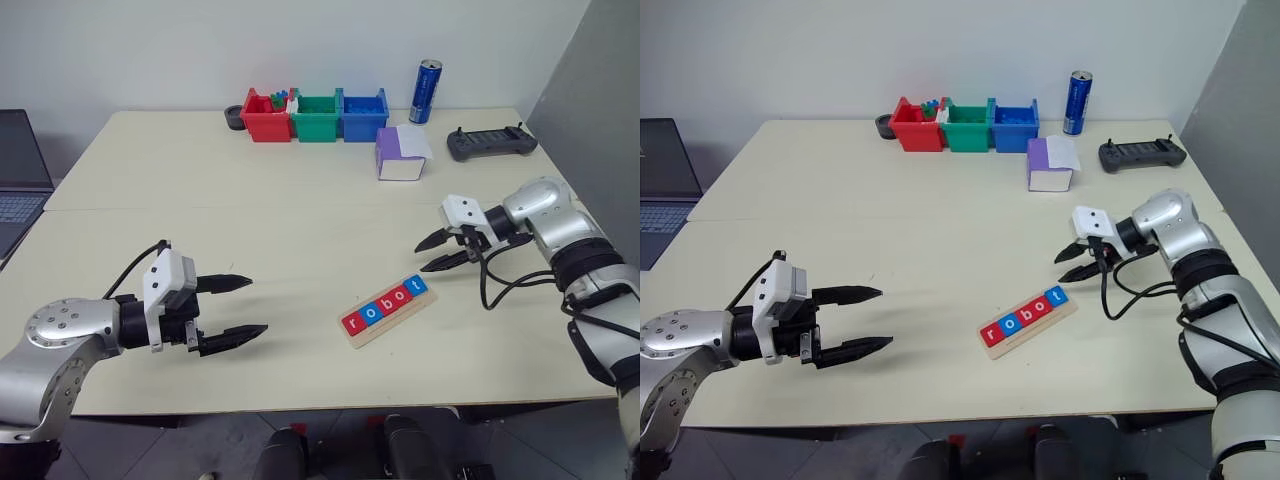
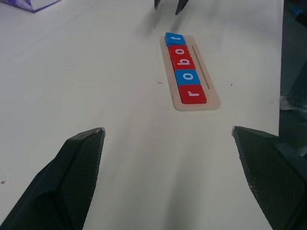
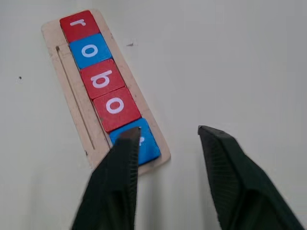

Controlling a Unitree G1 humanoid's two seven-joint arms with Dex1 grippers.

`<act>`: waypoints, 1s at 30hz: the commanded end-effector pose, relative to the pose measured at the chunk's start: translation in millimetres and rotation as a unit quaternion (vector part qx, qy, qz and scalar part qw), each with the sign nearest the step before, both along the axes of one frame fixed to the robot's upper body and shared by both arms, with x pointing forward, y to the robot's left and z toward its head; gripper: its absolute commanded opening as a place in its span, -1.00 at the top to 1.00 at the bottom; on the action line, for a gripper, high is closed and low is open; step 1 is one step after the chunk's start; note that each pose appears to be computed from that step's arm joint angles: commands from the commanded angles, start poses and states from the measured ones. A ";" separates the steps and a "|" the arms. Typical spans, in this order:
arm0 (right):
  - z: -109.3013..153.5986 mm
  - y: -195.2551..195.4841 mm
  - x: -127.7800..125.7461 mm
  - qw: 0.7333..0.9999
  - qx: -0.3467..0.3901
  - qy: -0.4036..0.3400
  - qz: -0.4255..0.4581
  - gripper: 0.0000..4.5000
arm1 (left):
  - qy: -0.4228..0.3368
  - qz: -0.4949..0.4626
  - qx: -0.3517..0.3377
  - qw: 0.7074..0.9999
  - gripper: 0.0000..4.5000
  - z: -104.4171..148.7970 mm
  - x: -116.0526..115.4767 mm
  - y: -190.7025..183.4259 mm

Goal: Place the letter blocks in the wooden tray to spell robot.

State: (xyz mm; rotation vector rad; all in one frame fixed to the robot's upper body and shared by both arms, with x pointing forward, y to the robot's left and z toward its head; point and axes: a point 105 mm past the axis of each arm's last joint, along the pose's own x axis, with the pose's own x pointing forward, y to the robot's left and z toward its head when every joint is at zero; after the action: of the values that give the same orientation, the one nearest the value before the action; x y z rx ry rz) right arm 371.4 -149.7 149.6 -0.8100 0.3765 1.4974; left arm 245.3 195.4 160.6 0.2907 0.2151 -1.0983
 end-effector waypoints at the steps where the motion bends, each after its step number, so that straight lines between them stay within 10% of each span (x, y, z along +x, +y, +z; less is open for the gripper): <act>1: 0.8 0.2 4.5 1.000 -0.006 -0.026 -0.004 0.69 | -0.012 -0.009 0.004 1.000 -1.00 5.6 0.1 -1.8; 3: -4.4 -0.3 3.7 1.000 -0.013 -0.026 -0.002 0.99 | -0.012 -0.009 0.005 1.000 -1.00 5.5 0.0 -1.6; 30: -18.9 -3.8 3.3 0.999 -0.040 -0.020 -0.003 0.99 | -0.011 -0.007 0.008 1.000 -1.00 6.5 -1.4 0.0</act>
State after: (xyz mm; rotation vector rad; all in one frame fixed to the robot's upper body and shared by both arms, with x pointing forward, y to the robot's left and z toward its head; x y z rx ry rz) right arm 374.3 -149.7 120.8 -0.8918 0.4451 1.4686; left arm 244.8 195.5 158.4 0.2866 0.2252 -1.1019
